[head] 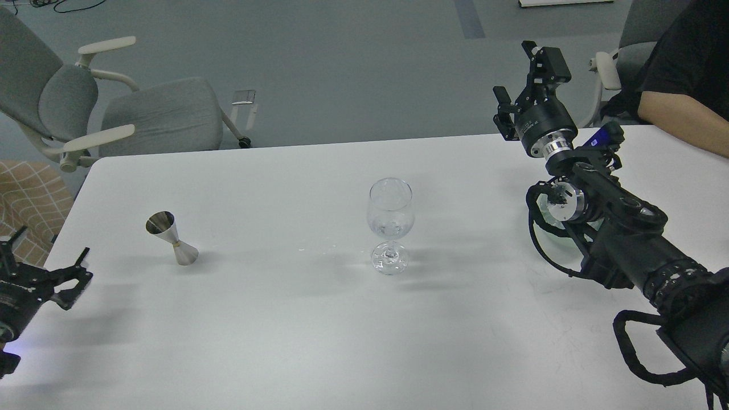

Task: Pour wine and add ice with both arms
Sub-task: 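Raise the left arm away and move the right hand toward the ice bowl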

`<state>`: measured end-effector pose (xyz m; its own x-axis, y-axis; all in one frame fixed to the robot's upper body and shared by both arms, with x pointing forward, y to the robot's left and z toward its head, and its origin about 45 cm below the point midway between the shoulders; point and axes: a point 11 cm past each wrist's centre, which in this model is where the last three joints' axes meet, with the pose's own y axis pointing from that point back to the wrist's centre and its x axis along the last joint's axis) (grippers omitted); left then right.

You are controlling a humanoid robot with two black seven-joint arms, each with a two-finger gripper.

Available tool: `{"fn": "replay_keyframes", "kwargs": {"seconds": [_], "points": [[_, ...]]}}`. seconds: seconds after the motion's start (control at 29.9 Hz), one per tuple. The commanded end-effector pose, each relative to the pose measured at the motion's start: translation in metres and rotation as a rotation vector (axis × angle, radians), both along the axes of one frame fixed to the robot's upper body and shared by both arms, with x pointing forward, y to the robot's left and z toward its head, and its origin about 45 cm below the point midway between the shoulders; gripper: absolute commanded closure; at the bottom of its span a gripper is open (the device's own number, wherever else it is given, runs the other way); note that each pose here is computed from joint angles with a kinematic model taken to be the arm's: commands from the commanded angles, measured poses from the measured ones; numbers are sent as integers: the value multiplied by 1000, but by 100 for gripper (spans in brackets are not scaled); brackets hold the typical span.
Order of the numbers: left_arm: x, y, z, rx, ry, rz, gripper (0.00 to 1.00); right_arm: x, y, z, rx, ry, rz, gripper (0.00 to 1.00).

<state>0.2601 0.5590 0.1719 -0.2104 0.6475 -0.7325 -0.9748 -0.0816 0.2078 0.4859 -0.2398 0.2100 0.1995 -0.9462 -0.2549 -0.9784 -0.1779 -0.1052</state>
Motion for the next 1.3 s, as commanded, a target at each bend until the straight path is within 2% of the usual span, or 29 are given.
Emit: {"fn": "replay_keyframes", "kwargs": {"seconds": [0.0,0.13,0.27,0.3,0.47,0.67,0.77,0.9,1.17,1.27], "points": [[29,29,35,167,-9,43,2,0,4,0,-23,-2,20,0],[53,31,62,355,-34,29,2,0,2,7,-40,-19,28,0],[80,19,93,534,-155,37,2,-2,-5,14,-114,-40,49,0],[80,19,93,534,-155,37,2,-2,-5,14,-114,-40,50,0],[121,-21,118,696,-243,-73,2,-8,-31,30,-268,-75,87,0],[148,-64,123,718,-329,-154,2,-20,-69,45,-402,-93,93,0],[155,-80,127,727,-392,-168,2,-26,-82,49,-464,-93,108,0],[169,-111,131,678,-494,-169,2,-46,-115,50,-733,-87,164,0],[174,-131,122,604,-514,-187,2,-82,-152,45,-1190,-113,264,0],[175,-137,118,593,-514,-194,2,-100,-161,30,-1359,-129,321,0]]}}
